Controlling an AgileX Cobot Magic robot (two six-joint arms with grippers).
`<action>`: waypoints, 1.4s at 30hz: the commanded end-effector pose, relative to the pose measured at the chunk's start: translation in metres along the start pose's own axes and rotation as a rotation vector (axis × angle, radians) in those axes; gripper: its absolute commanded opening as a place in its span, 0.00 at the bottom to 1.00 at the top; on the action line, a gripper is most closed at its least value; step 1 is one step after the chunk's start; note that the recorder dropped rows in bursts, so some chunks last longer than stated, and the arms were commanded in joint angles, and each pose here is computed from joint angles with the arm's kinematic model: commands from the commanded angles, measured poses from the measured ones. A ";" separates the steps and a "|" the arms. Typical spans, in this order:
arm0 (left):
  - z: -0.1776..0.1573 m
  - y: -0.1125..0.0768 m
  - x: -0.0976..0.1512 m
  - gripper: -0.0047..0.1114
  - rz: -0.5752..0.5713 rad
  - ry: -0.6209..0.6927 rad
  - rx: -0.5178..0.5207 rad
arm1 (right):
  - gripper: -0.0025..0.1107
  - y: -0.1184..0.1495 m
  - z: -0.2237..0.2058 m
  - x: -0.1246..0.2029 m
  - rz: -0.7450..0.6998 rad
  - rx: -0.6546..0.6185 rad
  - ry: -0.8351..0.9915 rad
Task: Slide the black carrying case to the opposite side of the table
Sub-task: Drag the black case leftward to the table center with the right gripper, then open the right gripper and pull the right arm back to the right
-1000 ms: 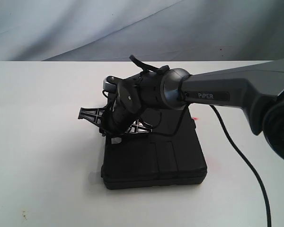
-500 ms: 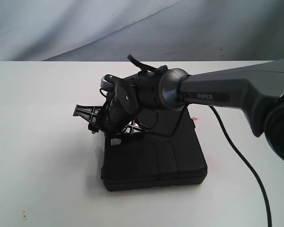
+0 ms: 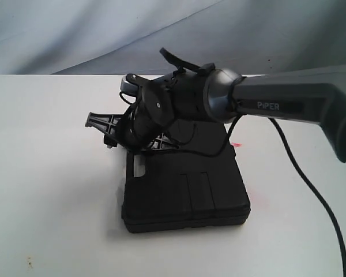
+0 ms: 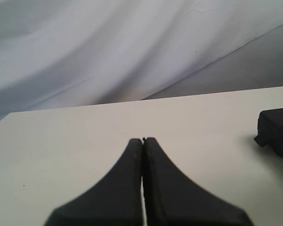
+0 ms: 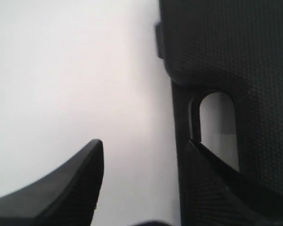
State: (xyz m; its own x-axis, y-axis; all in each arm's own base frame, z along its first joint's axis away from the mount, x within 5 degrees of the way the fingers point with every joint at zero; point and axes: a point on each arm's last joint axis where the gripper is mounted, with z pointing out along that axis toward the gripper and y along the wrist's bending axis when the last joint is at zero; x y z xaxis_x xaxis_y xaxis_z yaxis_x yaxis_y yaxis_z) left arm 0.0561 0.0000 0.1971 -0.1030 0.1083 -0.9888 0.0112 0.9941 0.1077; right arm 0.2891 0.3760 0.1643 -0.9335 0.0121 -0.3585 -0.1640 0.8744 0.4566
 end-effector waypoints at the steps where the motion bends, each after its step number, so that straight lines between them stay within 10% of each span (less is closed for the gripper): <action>1: 0.000 0.000 0.000 0.04 -0.015 -0.009 0.002 | 0.45 0.007 -0.013 -0.005 -0.025 -0.017 -0.023; 20: 0.000 0.000 0.000 0.04 -0.015 -0.009 0.002 | 0.44 -0.054 -0.109 0.017 -0.061 -0.093 -0.223; 42: 0.000 0.000 0.000 0.04 -0.015 -0.009 0.002 | 0.16 -0.160 -0.189 0.073 -0.047 -0.160 -0.557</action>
State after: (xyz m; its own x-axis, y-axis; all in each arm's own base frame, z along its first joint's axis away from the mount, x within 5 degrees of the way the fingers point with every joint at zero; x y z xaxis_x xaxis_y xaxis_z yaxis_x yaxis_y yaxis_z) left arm 0.0561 0.0000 0.1971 -0.1030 0.1083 -0.9888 0.0112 0.9941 0.1077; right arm 0.1907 0.1558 0.2167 -0.6593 0.2651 -0.7036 -0.2701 0.7898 0.5507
